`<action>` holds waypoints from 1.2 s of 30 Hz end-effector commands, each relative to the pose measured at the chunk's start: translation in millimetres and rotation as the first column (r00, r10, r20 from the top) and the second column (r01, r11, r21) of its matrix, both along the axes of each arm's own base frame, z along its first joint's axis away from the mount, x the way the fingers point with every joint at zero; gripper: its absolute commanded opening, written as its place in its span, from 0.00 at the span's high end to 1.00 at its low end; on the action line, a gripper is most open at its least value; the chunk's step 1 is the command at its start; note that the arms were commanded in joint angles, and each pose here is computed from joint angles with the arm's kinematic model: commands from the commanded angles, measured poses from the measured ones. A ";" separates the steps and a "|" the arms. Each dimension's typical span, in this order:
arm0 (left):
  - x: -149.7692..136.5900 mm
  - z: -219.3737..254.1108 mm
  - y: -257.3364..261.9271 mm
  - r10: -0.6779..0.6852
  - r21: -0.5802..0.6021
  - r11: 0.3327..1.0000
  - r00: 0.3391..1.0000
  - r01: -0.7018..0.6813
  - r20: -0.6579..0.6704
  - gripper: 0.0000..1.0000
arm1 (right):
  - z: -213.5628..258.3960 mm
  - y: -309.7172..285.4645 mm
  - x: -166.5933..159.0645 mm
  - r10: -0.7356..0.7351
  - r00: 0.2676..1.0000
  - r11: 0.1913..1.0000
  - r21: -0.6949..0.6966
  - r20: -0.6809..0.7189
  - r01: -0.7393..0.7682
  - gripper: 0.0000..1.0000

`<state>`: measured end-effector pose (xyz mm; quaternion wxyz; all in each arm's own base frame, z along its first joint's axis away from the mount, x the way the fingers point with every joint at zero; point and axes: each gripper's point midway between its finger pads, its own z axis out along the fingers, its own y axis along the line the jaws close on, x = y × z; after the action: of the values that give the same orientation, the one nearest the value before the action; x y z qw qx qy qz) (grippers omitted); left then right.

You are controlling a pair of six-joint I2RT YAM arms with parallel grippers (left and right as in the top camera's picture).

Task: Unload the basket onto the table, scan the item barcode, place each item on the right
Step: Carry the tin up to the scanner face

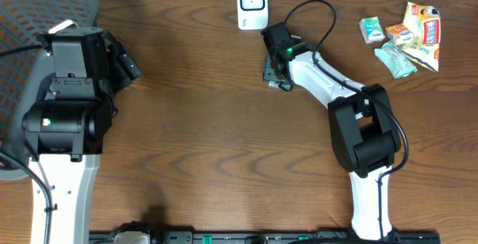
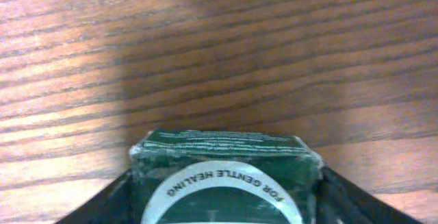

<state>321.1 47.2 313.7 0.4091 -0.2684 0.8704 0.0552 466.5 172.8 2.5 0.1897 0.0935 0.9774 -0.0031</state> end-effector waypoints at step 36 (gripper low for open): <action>-1.6 7.3 2.7 0.014 0.003 1.000 1.000 -0.014 0.020 0.02 | 185.3 74.3 132.7 0.132 0.593 0.932 0.105 0.794 -0.348 0.47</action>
<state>321.0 47.2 313.6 0.4089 -0.2684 0.8705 0.0552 593.7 248.9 204.3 0.5773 -0.0263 0.7896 0.2060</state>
